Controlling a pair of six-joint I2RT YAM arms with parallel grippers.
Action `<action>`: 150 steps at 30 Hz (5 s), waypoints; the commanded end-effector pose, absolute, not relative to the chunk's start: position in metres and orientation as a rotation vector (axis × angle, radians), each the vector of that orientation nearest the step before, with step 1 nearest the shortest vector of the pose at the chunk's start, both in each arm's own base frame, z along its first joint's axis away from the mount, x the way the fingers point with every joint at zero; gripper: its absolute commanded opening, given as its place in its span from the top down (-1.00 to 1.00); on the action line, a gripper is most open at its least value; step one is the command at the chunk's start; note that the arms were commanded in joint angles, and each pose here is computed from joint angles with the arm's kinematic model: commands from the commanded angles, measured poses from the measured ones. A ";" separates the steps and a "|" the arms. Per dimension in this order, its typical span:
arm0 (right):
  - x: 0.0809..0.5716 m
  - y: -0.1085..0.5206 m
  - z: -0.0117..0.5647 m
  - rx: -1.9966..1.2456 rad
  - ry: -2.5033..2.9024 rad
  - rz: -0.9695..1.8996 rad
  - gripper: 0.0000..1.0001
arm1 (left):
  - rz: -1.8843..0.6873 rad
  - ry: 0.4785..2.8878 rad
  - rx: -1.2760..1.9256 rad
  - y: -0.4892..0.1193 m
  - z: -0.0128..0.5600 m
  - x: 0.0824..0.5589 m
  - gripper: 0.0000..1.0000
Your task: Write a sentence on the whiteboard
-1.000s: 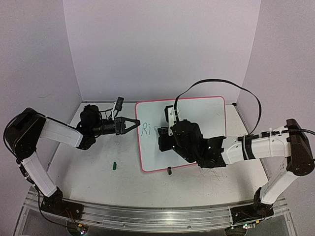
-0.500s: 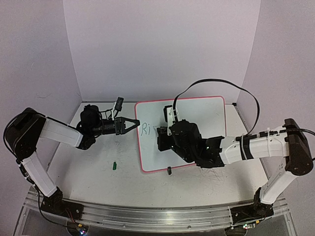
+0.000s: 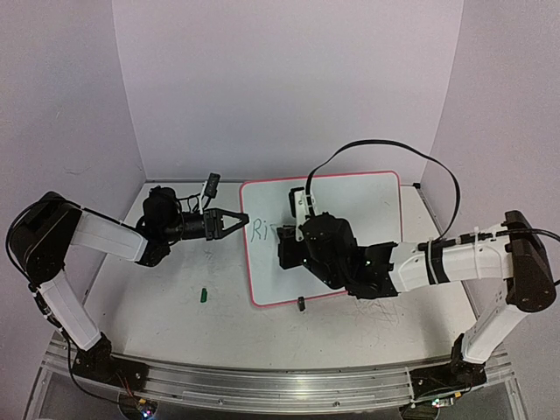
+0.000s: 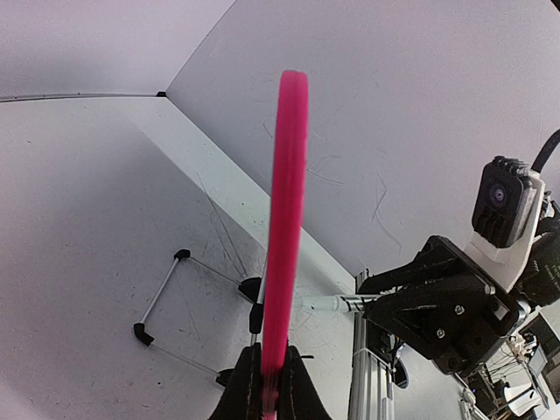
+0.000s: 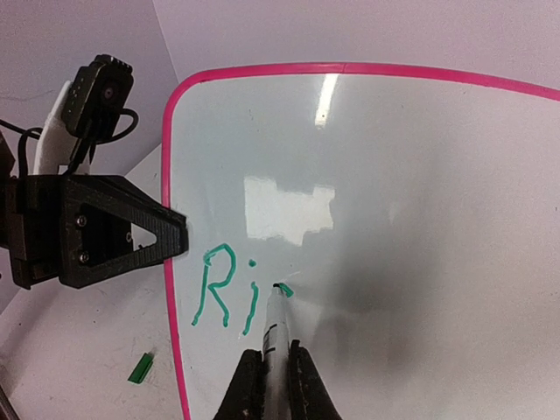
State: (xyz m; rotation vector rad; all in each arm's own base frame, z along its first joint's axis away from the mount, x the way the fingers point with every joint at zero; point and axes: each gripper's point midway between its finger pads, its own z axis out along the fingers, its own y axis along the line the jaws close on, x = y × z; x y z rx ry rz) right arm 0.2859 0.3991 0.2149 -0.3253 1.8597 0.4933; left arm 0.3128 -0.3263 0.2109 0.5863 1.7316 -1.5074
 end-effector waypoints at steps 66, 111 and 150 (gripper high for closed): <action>0.280 0.379 0.231 -0.268 1.837 0.560 1.00 | -1.526 1.639 0.616 -0.323 0.242 0.305 1.00; 0.295 0.361 0.220 -0.168 1.861 0.462 1.00 | -1.531 1.632 0.628 -0.324 0.245 0.304 1.00; 0.288 0.382 0.203 -0.277 1.878 0.517 1.00 | -1.527 1.629 0.630 -0.324 0.246 0.305 1.00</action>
